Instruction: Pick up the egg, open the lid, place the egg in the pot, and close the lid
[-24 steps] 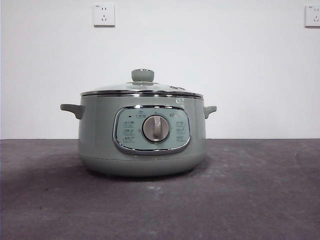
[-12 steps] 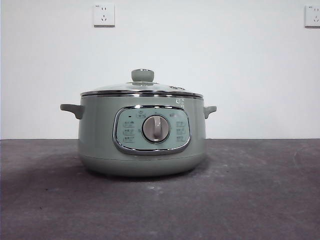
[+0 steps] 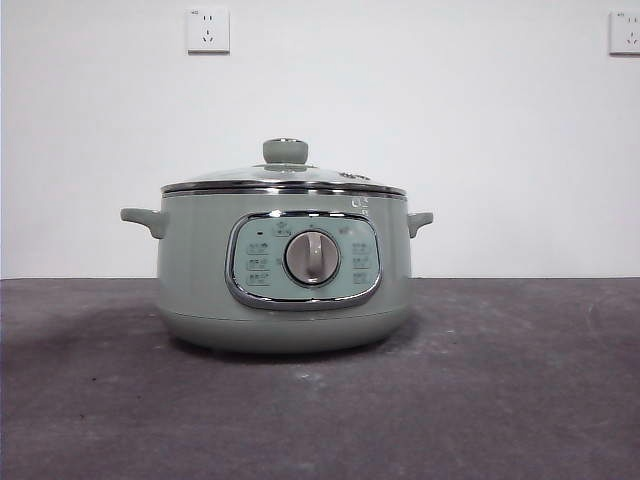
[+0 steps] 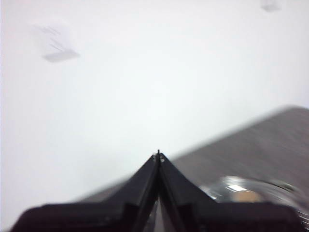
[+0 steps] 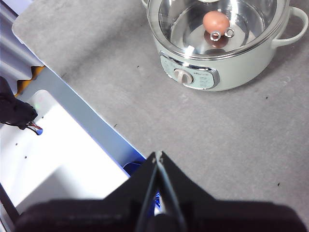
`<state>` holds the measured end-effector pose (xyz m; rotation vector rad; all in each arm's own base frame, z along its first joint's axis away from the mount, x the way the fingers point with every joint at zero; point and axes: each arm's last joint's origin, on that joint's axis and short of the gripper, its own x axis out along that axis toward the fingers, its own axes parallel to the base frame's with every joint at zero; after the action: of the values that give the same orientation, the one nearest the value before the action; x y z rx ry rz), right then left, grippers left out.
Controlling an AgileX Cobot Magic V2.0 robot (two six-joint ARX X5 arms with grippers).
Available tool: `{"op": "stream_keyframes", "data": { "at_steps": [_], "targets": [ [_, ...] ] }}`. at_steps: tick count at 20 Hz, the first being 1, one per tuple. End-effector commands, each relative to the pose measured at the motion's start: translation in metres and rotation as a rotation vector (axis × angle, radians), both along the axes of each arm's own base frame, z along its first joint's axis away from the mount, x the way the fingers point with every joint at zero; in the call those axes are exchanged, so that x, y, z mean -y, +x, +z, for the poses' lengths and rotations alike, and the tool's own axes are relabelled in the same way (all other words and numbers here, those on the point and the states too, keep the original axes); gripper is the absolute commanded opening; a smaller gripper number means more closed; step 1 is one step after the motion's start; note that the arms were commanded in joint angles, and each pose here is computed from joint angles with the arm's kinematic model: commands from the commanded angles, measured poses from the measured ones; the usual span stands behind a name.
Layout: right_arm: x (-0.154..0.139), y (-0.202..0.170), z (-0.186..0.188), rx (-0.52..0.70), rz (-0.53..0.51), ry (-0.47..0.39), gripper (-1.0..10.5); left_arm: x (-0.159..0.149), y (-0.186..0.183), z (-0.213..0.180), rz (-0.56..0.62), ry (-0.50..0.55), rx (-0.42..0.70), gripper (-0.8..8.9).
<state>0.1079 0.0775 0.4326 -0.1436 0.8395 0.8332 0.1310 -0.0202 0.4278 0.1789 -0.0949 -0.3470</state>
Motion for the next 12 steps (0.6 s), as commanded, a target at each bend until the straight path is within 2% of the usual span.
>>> {"op": "stream_keyframes", "data": {
  "at_steps": [1,3,6,12],
  "targets": [
    [0.0,-0.001,-0.001,-0.01,0.002,-0.005,0.0,-0.009,-0.006,-0.043,0.069,0.007,0.073,-0.03],
    [0.0,-0.001,-0.001,-0.01,0.002,-0.005,0.0,-0.015,-0.016,-0.087,0.151,-0.005,0.079,-0.03],
    [0.0,-0.001,-0.001,-0.009,0.002,-0.005,0.0,-0.02,-0.027,-0.15,0.254,-0.034,0.016,-0.03],
    [0.001,-0.001,-0.001,-0.008,0.002,-0.005,0.0,-0.023,-0.035,-0.234,0.294,-0.104,-0.064,-0.03]
  ]
}}
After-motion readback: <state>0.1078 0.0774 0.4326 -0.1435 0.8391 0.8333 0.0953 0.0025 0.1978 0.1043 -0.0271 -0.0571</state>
